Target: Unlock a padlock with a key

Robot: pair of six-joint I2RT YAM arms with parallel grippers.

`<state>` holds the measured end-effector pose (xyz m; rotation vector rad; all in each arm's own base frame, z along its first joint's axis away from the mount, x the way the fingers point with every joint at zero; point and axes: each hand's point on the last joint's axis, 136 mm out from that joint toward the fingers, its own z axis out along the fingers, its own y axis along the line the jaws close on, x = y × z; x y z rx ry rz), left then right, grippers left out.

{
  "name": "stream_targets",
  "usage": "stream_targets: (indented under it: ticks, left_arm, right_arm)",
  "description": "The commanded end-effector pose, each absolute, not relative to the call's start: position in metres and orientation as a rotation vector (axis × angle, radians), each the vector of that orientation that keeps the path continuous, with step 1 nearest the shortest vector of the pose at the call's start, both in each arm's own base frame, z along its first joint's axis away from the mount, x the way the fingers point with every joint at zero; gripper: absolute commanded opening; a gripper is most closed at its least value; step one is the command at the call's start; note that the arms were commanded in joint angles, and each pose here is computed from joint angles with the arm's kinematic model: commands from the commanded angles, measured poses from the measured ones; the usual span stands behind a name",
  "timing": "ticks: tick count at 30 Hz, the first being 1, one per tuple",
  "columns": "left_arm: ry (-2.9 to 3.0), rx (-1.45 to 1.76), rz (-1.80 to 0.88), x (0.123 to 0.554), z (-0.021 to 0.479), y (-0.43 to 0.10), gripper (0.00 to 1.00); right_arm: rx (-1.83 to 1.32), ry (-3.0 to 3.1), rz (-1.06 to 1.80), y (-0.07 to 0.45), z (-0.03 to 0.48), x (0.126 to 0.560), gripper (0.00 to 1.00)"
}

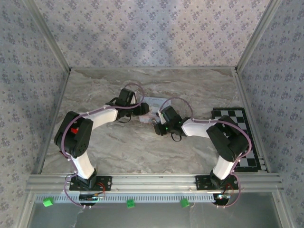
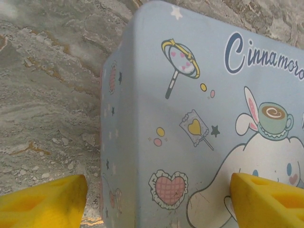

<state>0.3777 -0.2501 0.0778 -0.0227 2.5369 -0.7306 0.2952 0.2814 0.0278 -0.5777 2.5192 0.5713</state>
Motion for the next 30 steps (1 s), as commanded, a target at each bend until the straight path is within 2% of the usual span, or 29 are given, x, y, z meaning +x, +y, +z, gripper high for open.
stream_targets:
  ticks: [1, 16, 30]
  left_arm:
    - [2.589, -0.132, -0.591, 0.368, 0.054, -0.224, 0.78]
    - [2.532, -0.269, -0.569, 0.359, 0.055, -0.213, 0.77]
    - [2.476, -0.299, -0.642, 0.344, 0.059, -0.247, 0.76]
  right_arm:
    - [-0.583, 2.523, 0.573, 0.286, 0.028, 0.295, 0.26]
    - [-0.470, 2.438, 0.426, 0.286, 0.042, 0.302, 0.04]
    - [-0.085, 2.372, 0.565, 0.266, 0.054, 0.319, 0.00]
